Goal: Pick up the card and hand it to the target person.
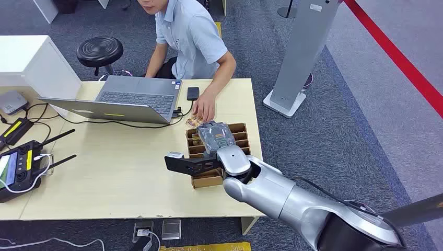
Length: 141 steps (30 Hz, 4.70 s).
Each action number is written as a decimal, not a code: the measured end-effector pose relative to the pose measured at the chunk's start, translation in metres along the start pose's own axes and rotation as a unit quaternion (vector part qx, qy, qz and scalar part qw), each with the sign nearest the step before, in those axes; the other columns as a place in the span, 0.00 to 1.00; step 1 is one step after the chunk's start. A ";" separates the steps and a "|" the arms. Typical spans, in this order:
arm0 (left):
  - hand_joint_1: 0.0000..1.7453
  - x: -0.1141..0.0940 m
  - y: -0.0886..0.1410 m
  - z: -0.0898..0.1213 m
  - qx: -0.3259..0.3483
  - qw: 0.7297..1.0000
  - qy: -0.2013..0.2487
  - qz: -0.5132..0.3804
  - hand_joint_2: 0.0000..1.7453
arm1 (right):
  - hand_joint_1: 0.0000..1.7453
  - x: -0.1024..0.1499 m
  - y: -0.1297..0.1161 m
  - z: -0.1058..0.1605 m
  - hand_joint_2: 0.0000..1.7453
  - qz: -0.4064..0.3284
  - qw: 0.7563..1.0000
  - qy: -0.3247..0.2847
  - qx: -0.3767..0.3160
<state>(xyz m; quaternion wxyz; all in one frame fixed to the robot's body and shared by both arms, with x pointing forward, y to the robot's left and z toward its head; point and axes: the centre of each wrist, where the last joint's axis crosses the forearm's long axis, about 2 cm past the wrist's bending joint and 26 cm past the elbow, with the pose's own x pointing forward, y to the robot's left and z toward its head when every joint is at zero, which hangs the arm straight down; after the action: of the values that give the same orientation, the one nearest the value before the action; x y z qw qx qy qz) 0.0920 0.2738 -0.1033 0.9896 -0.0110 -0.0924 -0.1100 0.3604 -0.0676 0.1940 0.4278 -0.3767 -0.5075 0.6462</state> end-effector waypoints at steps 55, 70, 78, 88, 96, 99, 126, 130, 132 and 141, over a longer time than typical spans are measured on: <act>0.00 0.001 0.001 0.000 0.009 1.000 -0.006 -0.005 0.00 | 0.90 0.000 -0.002 0.000 1.00 0.001 1.000 -0.005 -0.003; 0.00 -0.004 0.000 0.000 0.006 1.000 -0.004 0.007 0.00 | 0.90 -0.013 -0.037 0.003 1.00 -0.075 0.996 0.018 -0.047; 0.00 -0.012 -0.002 0.000 0.004 1.000 -0.003 0.014 0.00 | 0.90 -0.034 -0.082 0.020 1.00 -0.135 0.983 0.023 -0.126; 0.00 -0.009 -0.002 0.000 -0.001 1.000 -0.005 0.008 0.00 | 0.90 -0.043 -0.079 0.025 1.00 -0.131 0.981 -0.007 -0.141; 0.00 0.002 -0.003 0.000 -0.005 1.000 -0.014 0.001 0.00 | 0.90 -0.059 -0.056 0.009 1.00 -0.051 0.961 -0.014 -0.271; 0.00 0.004 -0.004 0.000 -0.007 1.000 -0.017 0.000 0.00 | 0.90 -0.063 -0.045 0.004 1.00 -0.036 0.961 -0.008 -0.276; 0.00 0.005 -0.005 0.000 -0.010 1.000 -0.020 0.005 0.75 | 0.00 -0.056 -0.020 -0.011 1.00 -0.021 0.972 0.004 -0.236; 0.00 0.005 -0.005 0.000 -0.011 1.000 -0.025 0.006 0.00 | 0.00 -0.054 -0.018 -0.012 1.00 -0.022 0.972 0.003 -0.234; 0.00 0.004 -0.004 0.000 -0.010 1.000 -0.026 0.008 0.00 | 0.00 -0.054 -0.018 -0.012 1.00 -0.025 0.972 0.002 -0.234; 0.00 0.000 -0.005 0.000 -0.005 1.000 -0.024 0.019 0.00 | 0.00 -0.052 -0.021 -0.003 1.00 -0.112 0.943 -0.017 -0.312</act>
<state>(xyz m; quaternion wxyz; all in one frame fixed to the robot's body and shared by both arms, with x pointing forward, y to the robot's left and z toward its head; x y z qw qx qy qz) 0.0906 0.2688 -0.1034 0.9889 -0.0202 -0.1152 -0.0914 0.3853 -0.1131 0.2164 0.3497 -0.4212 -0.7300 0.4092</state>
